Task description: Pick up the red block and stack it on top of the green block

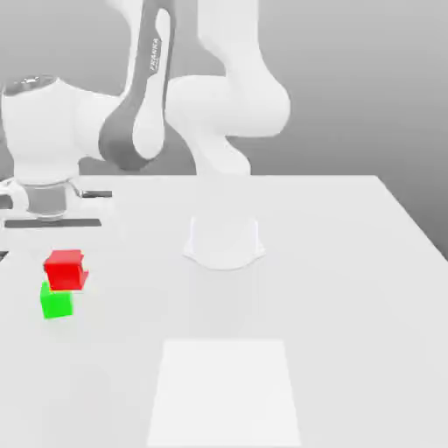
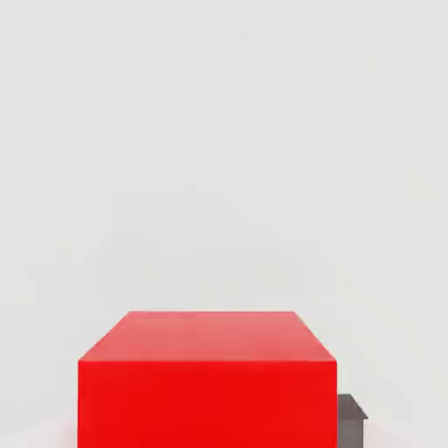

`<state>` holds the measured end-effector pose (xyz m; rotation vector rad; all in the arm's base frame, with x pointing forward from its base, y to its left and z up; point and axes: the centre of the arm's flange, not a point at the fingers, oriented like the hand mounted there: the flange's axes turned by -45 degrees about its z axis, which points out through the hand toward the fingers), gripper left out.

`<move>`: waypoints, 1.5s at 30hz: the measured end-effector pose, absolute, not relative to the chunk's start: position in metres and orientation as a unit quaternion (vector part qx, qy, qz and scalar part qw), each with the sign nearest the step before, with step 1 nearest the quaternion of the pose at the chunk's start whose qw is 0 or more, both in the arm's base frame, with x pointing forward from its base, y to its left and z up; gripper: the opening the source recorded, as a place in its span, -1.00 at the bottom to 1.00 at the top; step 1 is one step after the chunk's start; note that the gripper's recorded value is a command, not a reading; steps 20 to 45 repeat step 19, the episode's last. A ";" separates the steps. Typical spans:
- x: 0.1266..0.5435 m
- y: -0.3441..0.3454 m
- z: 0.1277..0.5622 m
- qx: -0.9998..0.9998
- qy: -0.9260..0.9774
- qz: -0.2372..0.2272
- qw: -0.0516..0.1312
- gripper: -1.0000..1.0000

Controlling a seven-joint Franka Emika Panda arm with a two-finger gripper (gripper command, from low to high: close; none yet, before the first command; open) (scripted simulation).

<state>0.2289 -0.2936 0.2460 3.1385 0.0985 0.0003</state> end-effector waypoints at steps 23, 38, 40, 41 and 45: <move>0.201 -0.313 0.181 0.999 0.035 0.001 -0.001 1.00; 0.201 -0.313 0.181 0.999 0.035 0.001 -0.001 1.00; 0.201 -0.313 0.181 0.999 0.035 0.001 -0.001 1.00; 0.201 -0.313 0.181 0.999 0.035 0.001 -0.001 1.00; 0.201 -0.313 0.181 0.999 0.035 0.001 -0.001 1.00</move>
